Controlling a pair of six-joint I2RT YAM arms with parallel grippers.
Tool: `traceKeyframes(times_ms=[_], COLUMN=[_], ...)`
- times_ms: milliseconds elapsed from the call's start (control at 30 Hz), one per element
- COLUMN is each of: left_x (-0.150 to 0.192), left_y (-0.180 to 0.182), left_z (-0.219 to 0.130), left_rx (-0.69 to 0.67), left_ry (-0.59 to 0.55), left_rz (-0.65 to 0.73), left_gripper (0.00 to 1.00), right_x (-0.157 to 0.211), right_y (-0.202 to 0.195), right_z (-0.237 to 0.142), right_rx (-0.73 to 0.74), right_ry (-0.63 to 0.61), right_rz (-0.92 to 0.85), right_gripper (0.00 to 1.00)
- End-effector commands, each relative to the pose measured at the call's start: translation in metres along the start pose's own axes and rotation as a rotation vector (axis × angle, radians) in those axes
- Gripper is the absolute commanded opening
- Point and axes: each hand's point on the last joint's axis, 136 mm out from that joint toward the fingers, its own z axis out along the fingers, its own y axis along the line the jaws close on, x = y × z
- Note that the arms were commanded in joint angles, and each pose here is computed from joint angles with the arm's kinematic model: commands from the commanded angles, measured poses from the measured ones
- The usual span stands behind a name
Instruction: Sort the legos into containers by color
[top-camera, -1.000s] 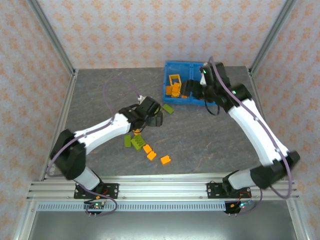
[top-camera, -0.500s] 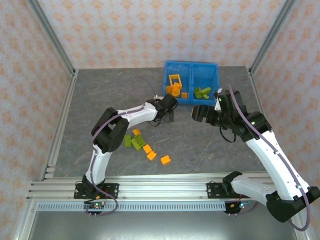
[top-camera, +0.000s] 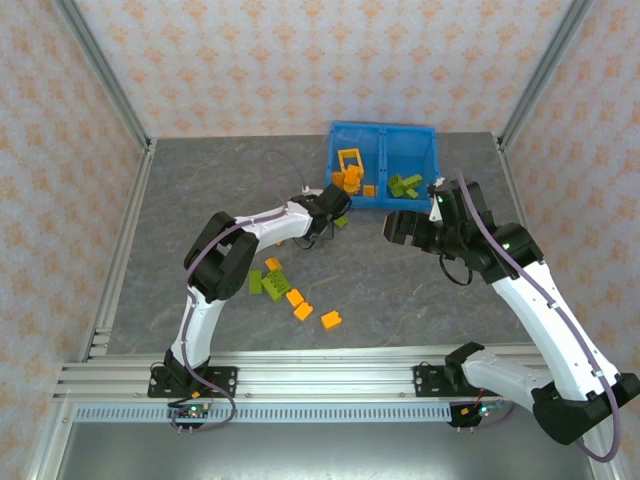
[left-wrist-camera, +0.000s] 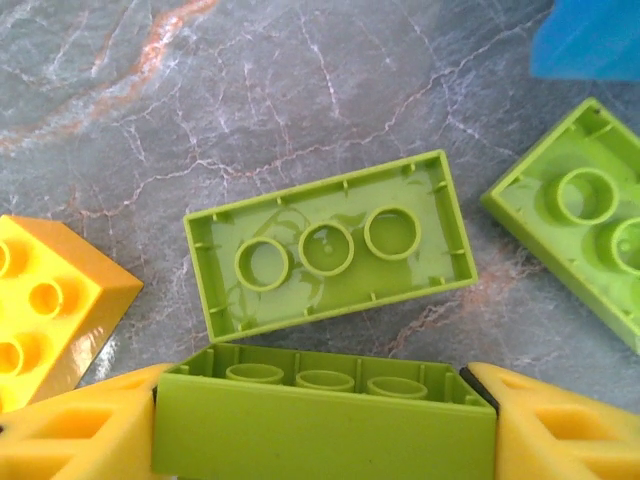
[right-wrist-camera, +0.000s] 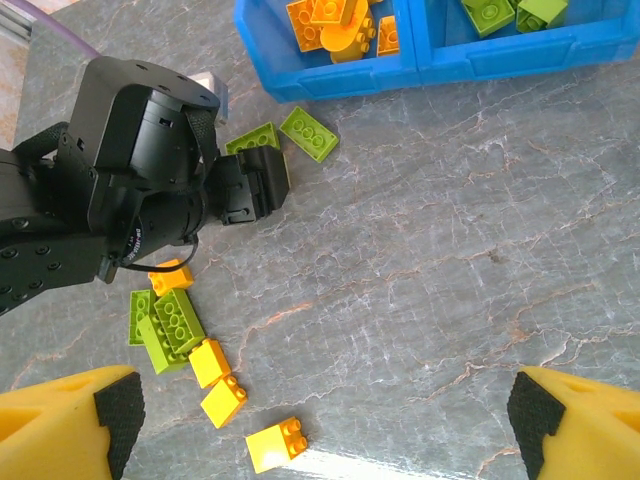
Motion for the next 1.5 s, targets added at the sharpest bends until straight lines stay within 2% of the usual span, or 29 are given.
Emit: traceKeyframes(times_ms=[0,133,300,400,533,633,767,1000,1133,1233,1367,1467], left_x=[0.0,-0.001,-0.024,-0.046,-0.075,-0.091,-0.115,-0.146,-0.154,-0.159,-0.171,-0.181], left_y=[-0.003,-0.002,-0.008,-0.028,-0.072,-0.119,-0.179,-0.238,-0.248,-0.247,-0.246,-0.238], left_z=[0.0,-0.018,-0.077,-0.123,-0.171,-0.178,-0.174,-0.148,-0.13,-0.125,-0.152,-0.179], left_rx=[0.018,0.06,0.173,0.289,0.383,0.437,0.532,0.581,0.564,0.545,0.584,0.602], left_ry=[0.009,0.012,-0.061,-0.133,-0.261,-0.323,-0.426,-0.532,-0.593,-0.626,-0.664,-0.682], left_rz=[-0.018,-0.051,-0.095,-0.073,0.027,0.11,0.169,0.218,0.179,0.151,0.128,0.111], left_gripper=[0.54,0.49,0.48,0.48,0.48,0.48,0.48,0.47,0.49,0.57,0.75,0.81], right_x=[-0.001,-0.001,0.007,0.005,-0.009,-0.011,-0.007,0.002,0.004,0.005,0.005,0.006], right_y=[-0.007,-0.005,0.009,0.01,-0.002,-0.015,-0.022,-0.028,-0.03,-0.029,-0.028,-0.028], right_z=[-0.002,-0.005,-0.005,-0.011,-0.03,-0.041,-0.048,-0.056,-0.057,-0.056,-0.054,-0.052], right_rx=[0.038,0.027,-0.063,-0.082,-0.052,-0.018,-0.009,0.001,0.001,-0.004,-0.008,-0.004], right_ry=[-0.007,-0.012,0.023,-0.005,-0.14,-0.219,-0.235,-0.228,-0.229,-0.225,-0.222,-0.218], right_rz=[0.008,0.027,0.049,0.075,0.125,0.153,0.176,0.188,0.188,0.188,0.183,0.18], right_gripper=[0.95,0.95,0.95,0.95,0.95,0.95,0.95,0.95,0.95,0.95,0.95,0.95])
